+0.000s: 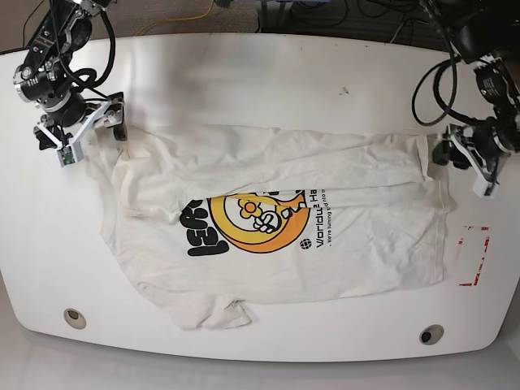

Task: Layout the t-shirt on the table in an organized manner, then fold the t-shirt properly
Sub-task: 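Release the folded edge and raise both grippers away from the shirt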

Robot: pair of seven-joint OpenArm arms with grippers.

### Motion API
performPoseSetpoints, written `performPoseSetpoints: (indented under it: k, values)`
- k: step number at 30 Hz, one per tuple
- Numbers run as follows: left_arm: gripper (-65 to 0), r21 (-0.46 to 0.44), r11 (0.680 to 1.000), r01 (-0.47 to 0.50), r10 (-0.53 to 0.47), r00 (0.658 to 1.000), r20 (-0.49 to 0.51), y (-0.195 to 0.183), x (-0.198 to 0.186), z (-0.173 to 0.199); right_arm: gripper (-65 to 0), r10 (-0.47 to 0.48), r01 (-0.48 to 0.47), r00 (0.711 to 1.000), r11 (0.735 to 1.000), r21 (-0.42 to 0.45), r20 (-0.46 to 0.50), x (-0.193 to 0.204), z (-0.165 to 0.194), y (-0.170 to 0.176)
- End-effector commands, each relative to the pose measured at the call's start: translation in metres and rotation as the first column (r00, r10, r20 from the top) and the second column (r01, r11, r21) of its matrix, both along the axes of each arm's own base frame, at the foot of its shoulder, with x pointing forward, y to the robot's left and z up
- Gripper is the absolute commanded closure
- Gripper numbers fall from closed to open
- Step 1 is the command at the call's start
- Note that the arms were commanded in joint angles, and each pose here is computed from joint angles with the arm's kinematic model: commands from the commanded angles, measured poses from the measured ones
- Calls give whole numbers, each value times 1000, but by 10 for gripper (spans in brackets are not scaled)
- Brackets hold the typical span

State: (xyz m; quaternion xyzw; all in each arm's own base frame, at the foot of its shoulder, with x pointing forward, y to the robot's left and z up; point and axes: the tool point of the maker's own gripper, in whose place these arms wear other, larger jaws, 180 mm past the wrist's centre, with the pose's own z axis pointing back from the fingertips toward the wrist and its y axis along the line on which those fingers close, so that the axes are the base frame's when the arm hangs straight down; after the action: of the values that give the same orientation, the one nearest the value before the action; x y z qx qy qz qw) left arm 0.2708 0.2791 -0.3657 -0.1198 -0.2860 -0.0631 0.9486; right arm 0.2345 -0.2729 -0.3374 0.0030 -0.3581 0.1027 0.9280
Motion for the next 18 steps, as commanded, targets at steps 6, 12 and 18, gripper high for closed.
performPoseSetpoints:
  k: [6, 12, 18]
  values:
    - [-319, -43, 999, -5, 5, 1000, -3, -14, -16, -13, -620, 5, -6, 1000, 1000, 23, 31, 0, 4, 8]
    - [-319, -61, 997, 56, -55, 998, 8, -36, -14, -20, -620, 3, -4, 1000, 999, 34, 23, -3, 1, 11]
    - [-319, -61, 995, 81, -81, 997, 4, -44, -14, -21, -620, 3, -3, 1000, 999, 37, 23, -3, 0, 12]
